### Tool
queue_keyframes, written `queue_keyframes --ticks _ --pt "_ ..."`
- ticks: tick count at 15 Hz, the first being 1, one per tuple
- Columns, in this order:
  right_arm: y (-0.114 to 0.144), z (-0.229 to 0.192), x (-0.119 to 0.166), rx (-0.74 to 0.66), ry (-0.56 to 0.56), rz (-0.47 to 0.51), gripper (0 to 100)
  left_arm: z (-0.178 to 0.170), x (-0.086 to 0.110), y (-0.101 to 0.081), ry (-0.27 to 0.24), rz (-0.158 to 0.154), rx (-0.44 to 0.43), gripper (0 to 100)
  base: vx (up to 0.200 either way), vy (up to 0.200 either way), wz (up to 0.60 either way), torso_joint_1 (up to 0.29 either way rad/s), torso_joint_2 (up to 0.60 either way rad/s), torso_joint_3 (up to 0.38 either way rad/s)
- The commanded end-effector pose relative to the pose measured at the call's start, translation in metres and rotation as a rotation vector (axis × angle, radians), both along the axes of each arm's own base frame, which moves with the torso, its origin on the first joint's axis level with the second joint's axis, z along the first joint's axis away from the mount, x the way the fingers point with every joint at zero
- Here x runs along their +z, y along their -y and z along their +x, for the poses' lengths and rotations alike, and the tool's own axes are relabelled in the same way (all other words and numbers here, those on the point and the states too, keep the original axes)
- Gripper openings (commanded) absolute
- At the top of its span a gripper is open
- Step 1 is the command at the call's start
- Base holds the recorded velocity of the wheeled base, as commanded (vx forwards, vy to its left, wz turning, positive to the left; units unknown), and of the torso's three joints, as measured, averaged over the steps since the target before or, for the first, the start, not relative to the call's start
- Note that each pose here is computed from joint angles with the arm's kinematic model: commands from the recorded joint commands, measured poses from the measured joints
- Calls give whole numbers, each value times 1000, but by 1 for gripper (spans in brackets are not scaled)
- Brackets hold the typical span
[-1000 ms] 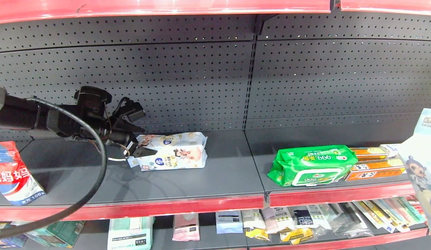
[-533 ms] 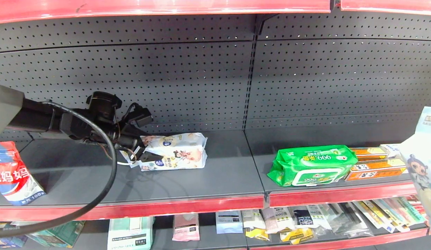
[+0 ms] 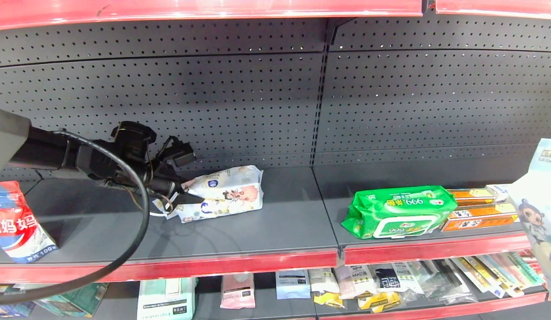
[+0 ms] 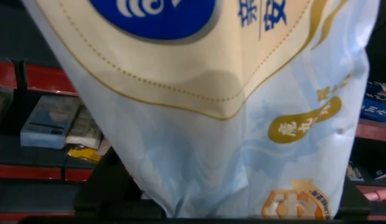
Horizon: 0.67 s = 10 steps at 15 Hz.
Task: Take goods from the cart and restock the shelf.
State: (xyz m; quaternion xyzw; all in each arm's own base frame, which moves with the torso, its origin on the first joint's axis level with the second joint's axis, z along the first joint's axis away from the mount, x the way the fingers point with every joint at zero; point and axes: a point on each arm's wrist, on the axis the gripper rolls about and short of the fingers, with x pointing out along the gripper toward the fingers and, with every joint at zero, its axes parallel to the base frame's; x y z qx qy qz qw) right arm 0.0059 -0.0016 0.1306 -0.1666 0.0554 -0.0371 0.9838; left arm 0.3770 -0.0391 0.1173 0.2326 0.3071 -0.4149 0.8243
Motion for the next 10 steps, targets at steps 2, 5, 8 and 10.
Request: queue_keyframes --ticks 2,5,8,10 --pt "0 1 1 0 -4 0 0 -24 26 -11 -3 3 -49 0 0 0 0 0 0 0" --pt "0 1 3 0 2 -1 0 -42 26 -32 13 29 -52 0 0 0 0 0 0 0" --pt "0 1 4 1 5 -1 0 -64 17 -43 2 32 -83 0 0 0 0 0 0 0" --pt "0 1 4 1 6 -1 0 -72 12 -48 2 25 -107 0 0 0 0 0 0 0"
